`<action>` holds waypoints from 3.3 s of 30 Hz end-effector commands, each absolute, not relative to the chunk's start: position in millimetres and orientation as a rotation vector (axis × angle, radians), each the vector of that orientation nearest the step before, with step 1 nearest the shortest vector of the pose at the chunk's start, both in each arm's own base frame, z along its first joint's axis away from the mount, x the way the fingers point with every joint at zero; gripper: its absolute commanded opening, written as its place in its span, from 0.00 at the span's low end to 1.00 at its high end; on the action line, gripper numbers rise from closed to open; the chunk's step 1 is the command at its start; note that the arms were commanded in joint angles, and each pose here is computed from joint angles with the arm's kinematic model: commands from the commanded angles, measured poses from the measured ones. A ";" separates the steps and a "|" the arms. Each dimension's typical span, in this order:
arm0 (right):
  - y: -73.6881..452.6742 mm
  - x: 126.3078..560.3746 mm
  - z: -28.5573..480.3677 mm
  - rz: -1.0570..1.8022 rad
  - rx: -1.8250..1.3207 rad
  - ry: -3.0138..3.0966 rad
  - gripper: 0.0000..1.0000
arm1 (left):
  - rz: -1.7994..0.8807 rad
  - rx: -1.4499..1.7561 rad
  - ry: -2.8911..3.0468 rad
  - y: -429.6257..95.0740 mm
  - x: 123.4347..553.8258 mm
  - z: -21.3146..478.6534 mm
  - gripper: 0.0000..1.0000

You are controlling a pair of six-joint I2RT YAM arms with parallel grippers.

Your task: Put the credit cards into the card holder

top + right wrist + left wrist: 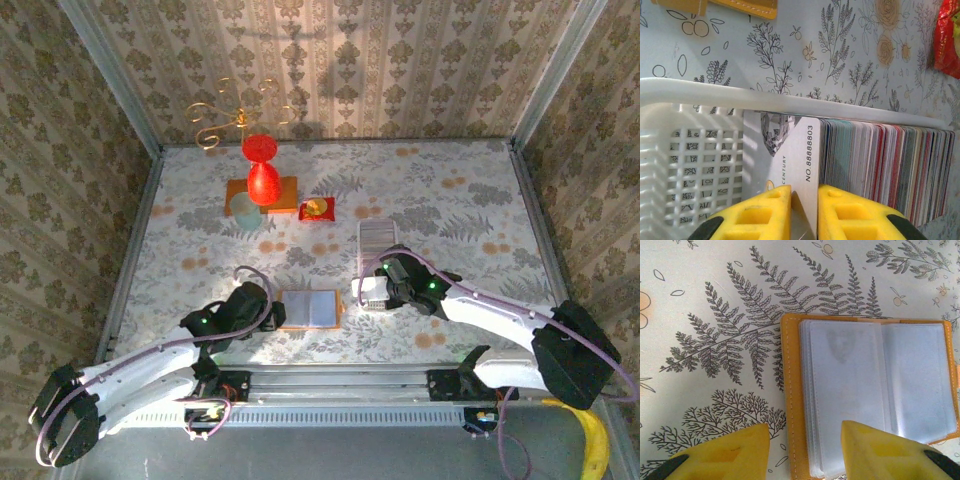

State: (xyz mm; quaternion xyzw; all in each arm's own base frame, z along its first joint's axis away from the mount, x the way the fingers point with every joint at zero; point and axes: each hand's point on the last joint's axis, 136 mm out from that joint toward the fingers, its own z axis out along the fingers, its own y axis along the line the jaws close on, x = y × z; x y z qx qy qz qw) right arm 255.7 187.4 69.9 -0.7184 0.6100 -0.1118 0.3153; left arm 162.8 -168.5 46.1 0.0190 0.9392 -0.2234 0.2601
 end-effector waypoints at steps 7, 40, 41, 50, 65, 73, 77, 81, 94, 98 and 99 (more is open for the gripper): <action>180.3 253.9 86.5 -0.319 -1.857 1.615 0.12 | -0.610 0.015 2.560 -165.0 160.8 41.3 0.41; 253.7 222.3 182.3 1.065 0.067 2.332 0.00 | -0.587 0.103 2.607 -177.3 164.0 43.5 0.61; 259.2 223.5 178.3 1.078 0.098 2.326 0.00 | -0.580 0.116 2.616 -178.4 163.9 42.3 0.62; 298.2 224.8 135.1 1.070 0.206 2.407 0.00 | -0.480 0.172 2.699 -181.6 164.9 32.4 0.65; 331.1 222.7 83.3 1.020 0.240 2.510 0.00 | -0.452 0.204 2.735 -187.3 160.7 20.8 0.55; 337.9 228.2 78.5 1.029 0.262 2.492 0.00 | -0.433 0.201 2.756 -183.9 157.0 14.1 0.46; 338.5 230.4 77.3 1.026 0.275 2.479 0.00 | -0.432 0.192 2.762 -182.5 155.7 11.9 0.42; 340.8 230.7 73.6 1.057 0.306 2.465 0.00 | -0.447 0.178 2.766 -183.3 154.2 10.2 0.40; 324.7 234.0 65.6 0.996 0.366 2.427 0.00 | -0.441 0.168 2.772 -181.5 152.0 7.3 0.34; 321.9 233.2 63.0 0.984 0.370 2.427 0.00 | -0.436 0.163 2.770 -180.5 152.3 7.0 0.32; 320.5 232.7 61.7 0.974 0.373 2.430 0.00 | -0.435 0.163 2.771 -180.3 151.9 6.6 0.31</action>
